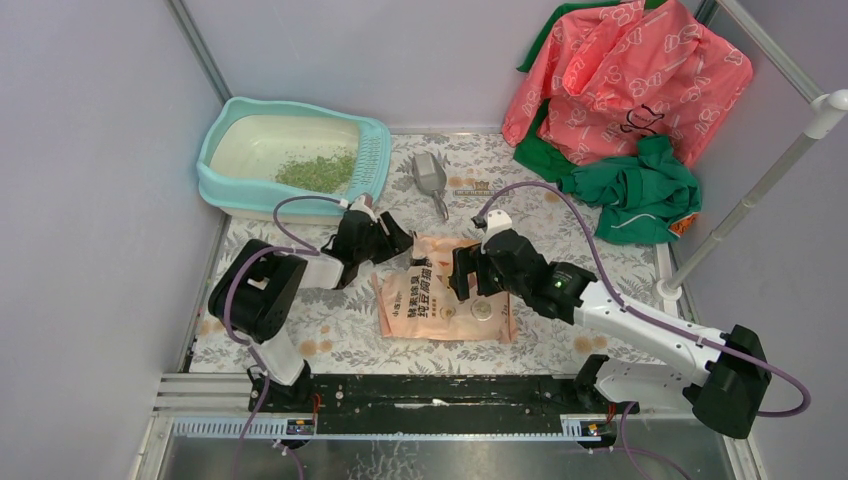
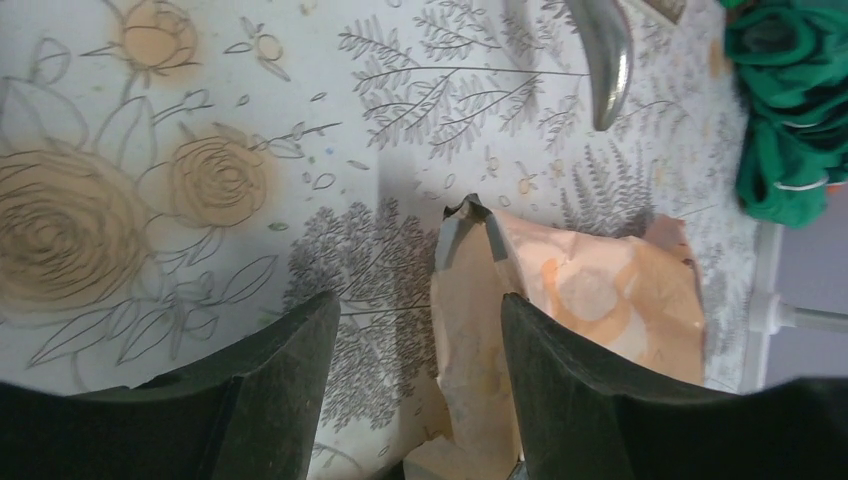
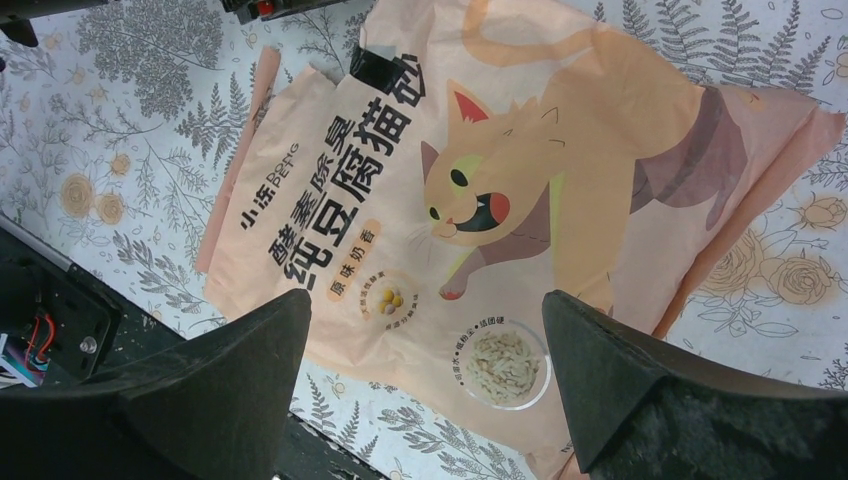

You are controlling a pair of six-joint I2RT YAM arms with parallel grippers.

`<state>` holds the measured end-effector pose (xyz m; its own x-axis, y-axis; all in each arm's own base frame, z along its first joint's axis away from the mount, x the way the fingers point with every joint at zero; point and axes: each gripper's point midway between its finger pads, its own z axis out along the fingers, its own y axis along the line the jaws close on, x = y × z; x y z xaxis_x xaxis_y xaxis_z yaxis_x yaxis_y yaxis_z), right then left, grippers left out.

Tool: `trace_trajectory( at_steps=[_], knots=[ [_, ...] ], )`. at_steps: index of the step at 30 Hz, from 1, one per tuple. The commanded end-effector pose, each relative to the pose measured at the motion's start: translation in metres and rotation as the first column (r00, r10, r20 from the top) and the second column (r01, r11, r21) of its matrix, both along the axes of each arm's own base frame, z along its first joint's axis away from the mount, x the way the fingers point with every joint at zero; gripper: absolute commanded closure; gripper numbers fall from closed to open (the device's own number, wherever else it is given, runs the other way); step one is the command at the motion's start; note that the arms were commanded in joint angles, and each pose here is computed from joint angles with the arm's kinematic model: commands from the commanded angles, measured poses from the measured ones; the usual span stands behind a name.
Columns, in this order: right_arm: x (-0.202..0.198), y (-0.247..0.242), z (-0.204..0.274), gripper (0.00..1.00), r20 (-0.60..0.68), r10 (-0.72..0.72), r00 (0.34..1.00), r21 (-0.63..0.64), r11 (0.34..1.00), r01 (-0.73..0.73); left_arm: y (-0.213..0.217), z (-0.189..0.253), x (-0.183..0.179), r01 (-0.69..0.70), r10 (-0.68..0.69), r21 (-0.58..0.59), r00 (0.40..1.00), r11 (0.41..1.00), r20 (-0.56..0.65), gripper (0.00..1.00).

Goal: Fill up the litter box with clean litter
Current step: Adjust the cat litter bag at the center of the board.

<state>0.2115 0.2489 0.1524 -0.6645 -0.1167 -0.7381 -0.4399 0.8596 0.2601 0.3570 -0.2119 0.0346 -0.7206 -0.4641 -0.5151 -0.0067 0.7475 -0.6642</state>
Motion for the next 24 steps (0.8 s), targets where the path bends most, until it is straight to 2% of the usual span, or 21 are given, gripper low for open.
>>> trace_trajectory(
  at_steps=[1, 4, 8, 13, 18, 24],
  knots=[
    [0.004, 0.005, 0.01, 0.06, 0.026, 0.007, 1.0, 0.053, 0.999, -0.009, -0.018, 0.017, 0.009, 0.054, -0.04, -0.147, 0.995, 0.988, 0.094, 0.32],
    [0.002, 0.003, 0.01, 0.06, 0.027, 0.009, 1.0, 0.051, 0.999, -0.011, -0.015, 0.016, 0.005, 0.046, -0.027, -0.204, 0.995, 0.978, 0.095, 0.36],
    [0.002, -0.001, 0.008, 0.06, 0.031, 0.006, 0.999, 0.046, 0.999, -0.008, 0.009, -0.005, -0.003, -0.051, 0.052, -0.133, 0.999, 0.99, 0.0, 0.4],
    [0.002, 0.003, 0.005, 0.06, 0.022, 0.021, 1.0, 0.055, 0.998, -0.022, 0.021, 0.0, -0.012, -0.091, 0.092, -0.145, 0.996, 0.985, 0.003, 0.41],
    [0.001, 0.004, 0.004, 0.07, 0.019, 0.027, 0.999, 0.058, 0.998, -0.028, 0.016, 0.013, -0.008, -0.071, 0.08, -0.193, 0.996, 0.979, 0.04, 0.46],
    [0.002, 0.004, 0.001, 0.07, 0.017, 0.032, 0.999, 0.049, 0.998, -0.033, -0.009, 0.037, -0.002, 0.063, -0.015, -0.326, 0.989, 0.943, 0.148, 0.43]
  ],
)
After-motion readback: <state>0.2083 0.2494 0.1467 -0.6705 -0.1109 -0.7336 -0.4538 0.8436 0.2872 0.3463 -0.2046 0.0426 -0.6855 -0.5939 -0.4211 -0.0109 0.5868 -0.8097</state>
